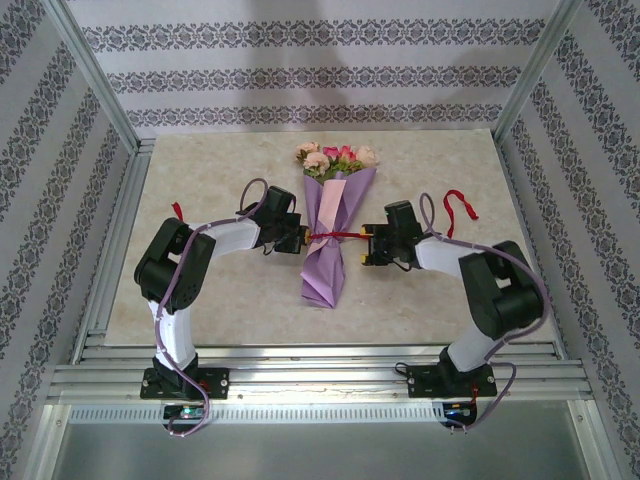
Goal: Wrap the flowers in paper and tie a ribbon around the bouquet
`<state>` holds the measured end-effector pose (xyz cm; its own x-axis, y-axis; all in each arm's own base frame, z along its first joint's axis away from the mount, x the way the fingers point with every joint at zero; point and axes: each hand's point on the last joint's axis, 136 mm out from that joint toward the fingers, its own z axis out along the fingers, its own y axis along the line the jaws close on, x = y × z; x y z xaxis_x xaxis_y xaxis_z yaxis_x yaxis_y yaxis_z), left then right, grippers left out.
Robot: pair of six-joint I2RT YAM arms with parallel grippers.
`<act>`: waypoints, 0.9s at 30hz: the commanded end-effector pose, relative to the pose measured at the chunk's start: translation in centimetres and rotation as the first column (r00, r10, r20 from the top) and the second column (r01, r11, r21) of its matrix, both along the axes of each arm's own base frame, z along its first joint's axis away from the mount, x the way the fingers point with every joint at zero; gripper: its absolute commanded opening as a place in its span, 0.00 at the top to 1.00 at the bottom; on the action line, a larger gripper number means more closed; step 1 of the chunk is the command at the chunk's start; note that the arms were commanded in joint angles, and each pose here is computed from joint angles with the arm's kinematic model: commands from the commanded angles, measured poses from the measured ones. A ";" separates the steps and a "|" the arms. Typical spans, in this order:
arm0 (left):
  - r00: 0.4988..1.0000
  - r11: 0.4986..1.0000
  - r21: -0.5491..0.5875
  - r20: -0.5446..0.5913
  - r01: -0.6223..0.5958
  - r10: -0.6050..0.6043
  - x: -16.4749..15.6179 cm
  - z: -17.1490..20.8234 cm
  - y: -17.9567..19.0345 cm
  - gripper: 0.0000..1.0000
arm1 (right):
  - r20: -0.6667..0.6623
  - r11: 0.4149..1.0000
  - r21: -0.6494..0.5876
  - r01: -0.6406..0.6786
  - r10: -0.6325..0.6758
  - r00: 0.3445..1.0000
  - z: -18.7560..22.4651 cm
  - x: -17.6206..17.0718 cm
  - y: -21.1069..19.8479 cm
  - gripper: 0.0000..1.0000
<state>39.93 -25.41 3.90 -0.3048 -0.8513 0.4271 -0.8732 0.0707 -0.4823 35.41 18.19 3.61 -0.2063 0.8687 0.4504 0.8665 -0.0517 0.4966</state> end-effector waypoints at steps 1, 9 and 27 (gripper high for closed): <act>0.999 1.000 -0.020 0.037 0.001 -0.001 0.1 1.1 -0.5 1.00 | 0.067 0.997 0.050 0.060 -0.064 0.996 1.8 2.7 1.3 0.44; 0.999 1.000 -0.027 0.038 0.001 0.000 0.2 1.1 -0.7 1.00 | 0.067 0.998 0.041 0.055 -0.058 0.996 0.2 4.2 2.1 0.54; 0.970 0.990 -0.034 0.195 -0.139 0.143 1.8 1.9 3.0 1.00 | 0.411 0.962 0.075 0.263 -0.270 0.871 3.3 7.7 -3.1 1.00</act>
